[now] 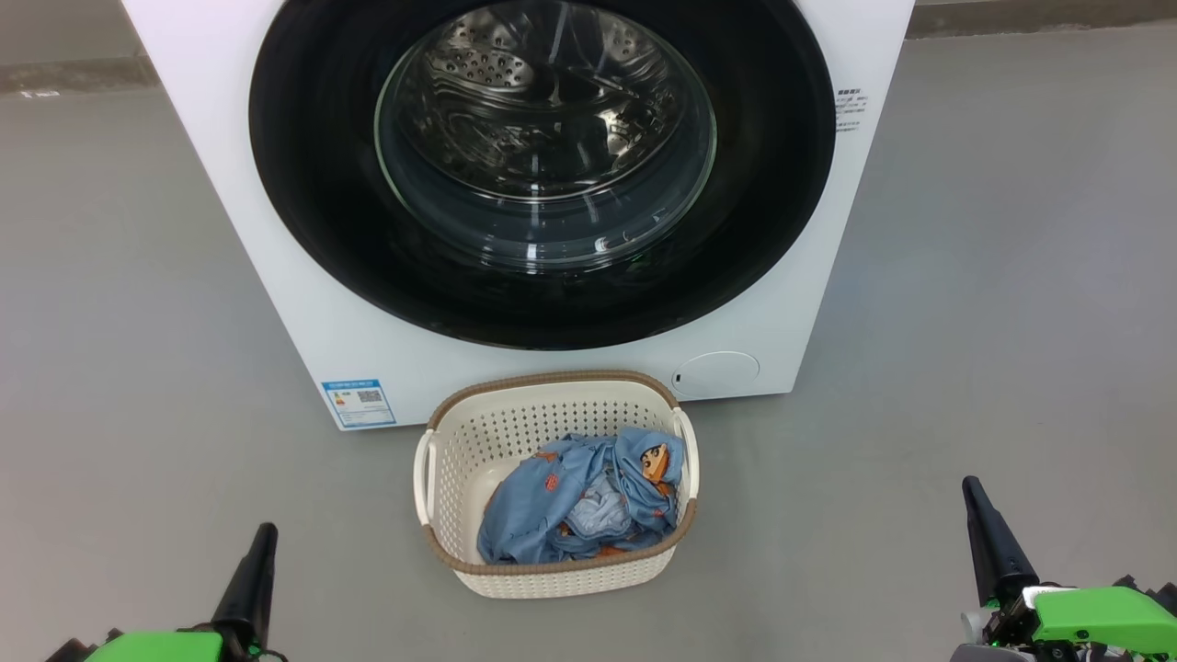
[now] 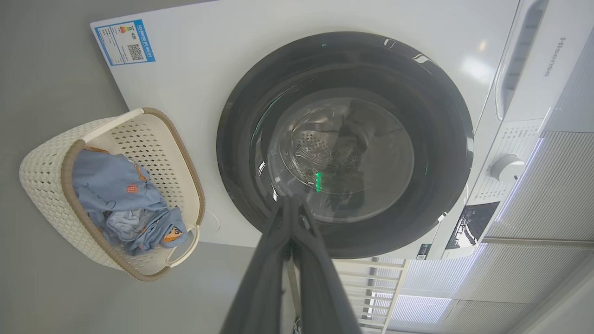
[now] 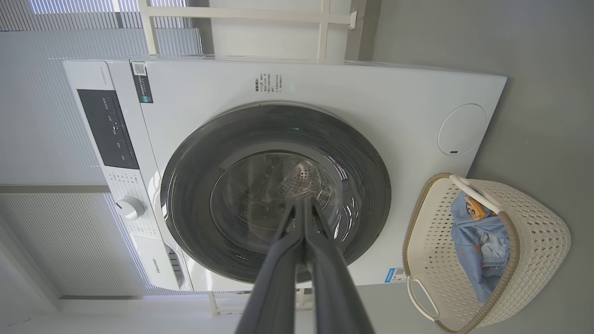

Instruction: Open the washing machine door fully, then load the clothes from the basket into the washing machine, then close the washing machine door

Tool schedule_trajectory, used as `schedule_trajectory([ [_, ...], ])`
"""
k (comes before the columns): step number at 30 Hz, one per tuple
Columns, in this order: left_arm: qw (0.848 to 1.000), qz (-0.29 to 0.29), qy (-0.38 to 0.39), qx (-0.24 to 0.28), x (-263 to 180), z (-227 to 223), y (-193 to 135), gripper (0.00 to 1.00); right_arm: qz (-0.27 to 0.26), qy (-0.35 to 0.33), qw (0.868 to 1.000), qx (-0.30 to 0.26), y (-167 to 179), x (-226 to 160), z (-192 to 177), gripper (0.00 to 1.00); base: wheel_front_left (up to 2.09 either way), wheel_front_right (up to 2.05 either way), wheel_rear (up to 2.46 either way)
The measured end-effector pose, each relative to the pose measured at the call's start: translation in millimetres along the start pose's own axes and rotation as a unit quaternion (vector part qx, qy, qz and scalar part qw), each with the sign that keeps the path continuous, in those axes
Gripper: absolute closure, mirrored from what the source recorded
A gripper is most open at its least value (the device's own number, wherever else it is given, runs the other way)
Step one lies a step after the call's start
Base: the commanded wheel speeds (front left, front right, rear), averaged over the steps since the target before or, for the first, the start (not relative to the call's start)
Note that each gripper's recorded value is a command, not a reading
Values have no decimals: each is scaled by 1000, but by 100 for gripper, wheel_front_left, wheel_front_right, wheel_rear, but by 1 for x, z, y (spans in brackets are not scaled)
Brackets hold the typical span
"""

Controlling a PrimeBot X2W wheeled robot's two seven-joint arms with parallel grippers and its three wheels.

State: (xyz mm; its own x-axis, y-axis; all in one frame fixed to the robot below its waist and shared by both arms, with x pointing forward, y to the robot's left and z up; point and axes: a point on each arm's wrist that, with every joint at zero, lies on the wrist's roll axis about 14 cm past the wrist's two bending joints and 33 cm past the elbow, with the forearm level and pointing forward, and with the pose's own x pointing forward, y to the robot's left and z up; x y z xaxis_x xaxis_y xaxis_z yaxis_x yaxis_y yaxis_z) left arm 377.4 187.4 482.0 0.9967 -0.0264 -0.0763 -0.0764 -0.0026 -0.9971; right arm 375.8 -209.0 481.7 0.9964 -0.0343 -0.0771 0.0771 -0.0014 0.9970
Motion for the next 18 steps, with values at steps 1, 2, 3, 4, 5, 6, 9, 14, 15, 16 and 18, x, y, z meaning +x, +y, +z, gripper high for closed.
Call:
schedule_trajectory([
  [1, 1000, 0, 0, 0, 0, 0, 0, 100, 0, 0, 1000, 0, 0, 0, 0, 100, 0, 0, 0],
  [2, 1000, 2, 0, 0, 0, 0, 2, 0, -2, 0, 1000, 0, -2, 0, 0, 0, 0, 0, 0],
  [3, 1000, 8, 1, -1, -2, -1, 6, 0, -9, -1, 1000, 1, -6, -2, 0, 0, 0, 0, 0],
  [4, 1000, 18, 1, -4, -4, -2, 13, 0, -19, -1, 1000, 3, -13, -4, -1, 0, 0, 0, 0],
  [5, 1000, 28, 1, -7, -7, -4, 19, 0, -29, -2, 1000, 6, -20, -7, -1, 0, 0, 0, 0],
  [6, 999, 39, 1, -11, -10, -6, 27, 0, -40, -2, 999, 8, -27, -11, -2, 0, 0, 0, 0],
  [9, 998, 55, 2, -16, -16, -9, 37, 0, -55, -3, 998, 9, -38, -16, -2, 0, 0, 0, 0],
  [14, 999, 51, 1, -9, -14, -9, 35, 0, -52, -5, 999, 3, -35, -15, -1, 0, 0, 0, 0],
  [15, 999, 51, 1, -5, -14, -9, 34, 0, -51, -5, 999, -3, -34, -14, -1, 0, 0, 0, 0],
  [16, 999, 51, 1, -2, -14, -10, 34, 0, -51, -5, 999, -9, -34, -14, -1, 0, 0, 0, 0],
  [18, 999, 50, 2, 4, -14, -11, 34, 0, -49, -3, 999, -18, -33, -14, -2, 0, 0, 0, 0],
])
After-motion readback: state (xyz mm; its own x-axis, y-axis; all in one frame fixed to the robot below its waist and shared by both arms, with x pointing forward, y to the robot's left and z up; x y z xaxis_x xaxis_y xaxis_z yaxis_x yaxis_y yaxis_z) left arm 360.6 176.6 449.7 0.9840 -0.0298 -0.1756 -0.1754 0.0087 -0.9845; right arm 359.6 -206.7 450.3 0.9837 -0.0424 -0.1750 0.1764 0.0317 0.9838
